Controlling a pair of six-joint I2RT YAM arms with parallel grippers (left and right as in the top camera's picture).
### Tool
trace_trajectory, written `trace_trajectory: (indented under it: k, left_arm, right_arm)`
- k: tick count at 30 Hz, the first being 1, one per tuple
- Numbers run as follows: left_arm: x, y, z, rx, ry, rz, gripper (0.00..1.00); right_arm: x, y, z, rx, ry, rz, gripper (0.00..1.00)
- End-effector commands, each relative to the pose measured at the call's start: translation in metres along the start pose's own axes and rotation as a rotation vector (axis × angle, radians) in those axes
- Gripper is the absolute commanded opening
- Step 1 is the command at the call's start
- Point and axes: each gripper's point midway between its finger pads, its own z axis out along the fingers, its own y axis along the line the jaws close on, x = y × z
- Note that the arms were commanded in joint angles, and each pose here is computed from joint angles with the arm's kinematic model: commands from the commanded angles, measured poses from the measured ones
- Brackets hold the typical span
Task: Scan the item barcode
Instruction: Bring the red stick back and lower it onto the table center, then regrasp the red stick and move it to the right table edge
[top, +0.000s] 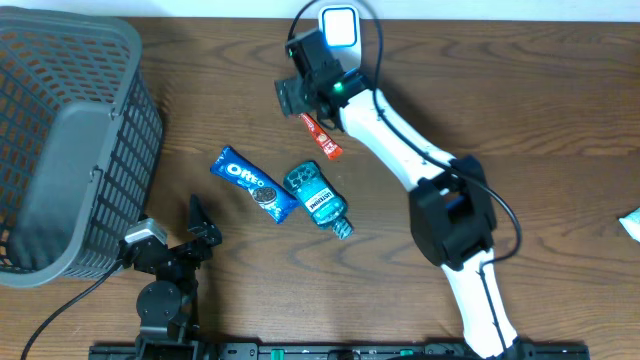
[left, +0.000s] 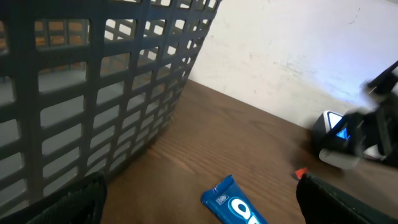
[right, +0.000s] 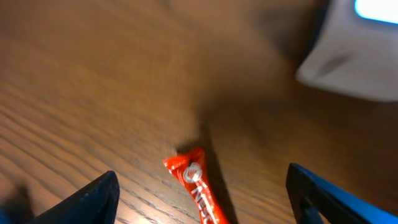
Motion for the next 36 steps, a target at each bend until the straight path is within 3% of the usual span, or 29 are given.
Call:
trace_trajectory:
  k: [1,6,17,18,19,21,28,36]
  left_arm:
    - [0.015,0.006,0.002,-0.017,0.037,0.017,0.98]
    - [0.015,0.006,0.002,-0.017,0.037,0.017,0.98]
    - [0.015,0.006,0.002,-0.017,0.037,0.017,0.98]
    - [0.015,0.006,0.002,-0.017,0.037,0.017,0.98]
    - [0.015,0.006,0.002,-0.017,0.037,0.017,0.98]
    - [0.015,0.006,0.002,-0.017,0.037,0.017,0.98]
    - [0.015,0.006,0.002,-0.017,0.037,0.017,0.98]
    - [0.015,0.006,0.002,-0.017,0.037,0.017,0.98]
  right_arm:
    - [0.012,0.008,0.013,-0.057,0.033,-0.094,0.80]
    - [0.027,0.004,0.027,-0.051,0.070,-0.139,0.75]
    - [0.090,-0.015,0.056,-0.016,0.267,-0.134,0.54]
    - [0.092,-0.016,0.056,-0.014,0.275,-0.135,0.49]
    - [0.094,-0.018,0.055,-0.005,0.284,-0.135,0.36]
    - [0.101,-0.027,0.053,0.034,0.318,-0.134,0.01]
    - [0.124,-0.106,0.003,0.283,0.494,-0.006,0.01]
    - [0.111,-0.293,-0.122,0.784,0.510,0.235,0.01]
